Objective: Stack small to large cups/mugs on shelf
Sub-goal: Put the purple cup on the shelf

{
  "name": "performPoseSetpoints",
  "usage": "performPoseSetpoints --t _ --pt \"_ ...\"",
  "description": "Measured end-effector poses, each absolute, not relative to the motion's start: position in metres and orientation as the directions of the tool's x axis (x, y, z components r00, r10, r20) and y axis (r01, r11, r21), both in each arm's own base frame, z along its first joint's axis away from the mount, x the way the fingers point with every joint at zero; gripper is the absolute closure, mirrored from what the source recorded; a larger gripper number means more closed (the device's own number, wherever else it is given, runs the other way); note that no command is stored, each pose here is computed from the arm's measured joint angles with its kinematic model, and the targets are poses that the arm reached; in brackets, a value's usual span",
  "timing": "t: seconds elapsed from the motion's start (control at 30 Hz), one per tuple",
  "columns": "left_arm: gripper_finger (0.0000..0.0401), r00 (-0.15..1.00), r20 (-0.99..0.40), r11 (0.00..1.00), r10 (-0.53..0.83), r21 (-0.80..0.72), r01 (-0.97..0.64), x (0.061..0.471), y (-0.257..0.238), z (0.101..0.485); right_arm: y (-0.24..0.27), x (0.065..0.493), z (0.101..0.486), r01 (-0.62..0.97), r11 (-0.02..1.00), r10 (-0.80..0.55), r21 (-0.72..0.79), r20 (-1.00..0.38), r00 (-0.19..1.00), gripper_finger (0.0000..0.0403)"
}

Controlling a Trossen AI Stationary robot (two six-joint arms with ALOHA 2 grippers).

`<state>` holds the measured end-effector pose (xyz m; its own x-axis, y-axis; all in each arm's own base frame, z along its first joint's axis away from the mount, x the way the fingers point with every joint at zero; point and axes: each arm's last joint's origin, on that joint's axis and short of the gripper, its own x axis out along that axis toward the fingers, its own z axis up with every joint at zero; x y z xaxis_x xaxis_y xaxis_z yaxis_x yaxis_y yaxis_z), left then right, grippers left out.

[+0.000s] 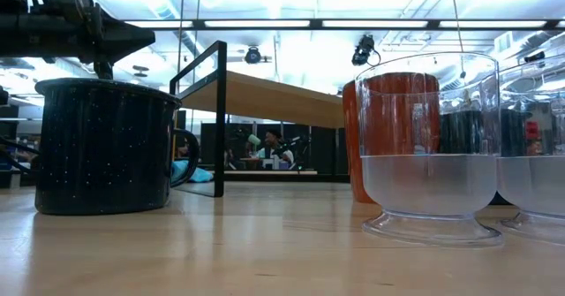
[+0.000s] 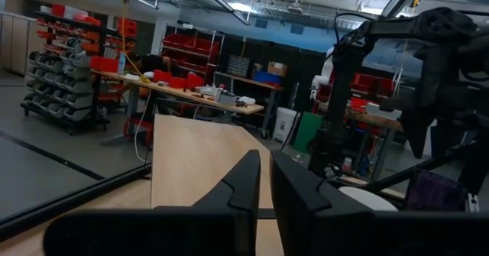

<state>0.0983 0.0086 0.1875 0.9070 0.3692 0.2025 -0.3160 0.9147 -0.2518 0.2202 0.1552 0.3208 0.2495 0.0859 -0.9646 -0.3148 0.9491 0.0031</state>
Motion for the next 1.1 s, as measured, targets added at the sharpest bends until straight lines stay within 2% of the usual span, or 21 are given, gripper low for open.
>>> performPoseSetpoints --t 0.3,0.5,0.83,1.1 --pt "0.0371 0.907 0.202 0.915 0.369 -0.252 -0.316 0.098 0.009 0.187 0.18 0.216 0.304 -0.375 0.927 0.049 -0.022 -0.983 0.179 0.0224" --pt "0.0365 0.907 0.203 0.915 0.369 -0.251 -0.316 0.098 0.009 0.188 0.191 0.213 0.295 -0.49 0.87 0.023 -0.05 -0.989 0.143 0.0224" --pt "0.0367 0.907 0.203 0.915 0.369 -0.252 -0.316 0.098 0.009 0.188 0.193 0.22 0.286 -0.512 0.856 -0.002 -0.065 -0.993 0.122 0.0226" --pt "0.0368 0.907 0.202 0.915 0.369 -0.252 -0.316 0.098 0.009 0.187 0.199 0.227 0.273 -0.517 0.853 -0.018 -0.069 -0.995 0.103 0.0245"
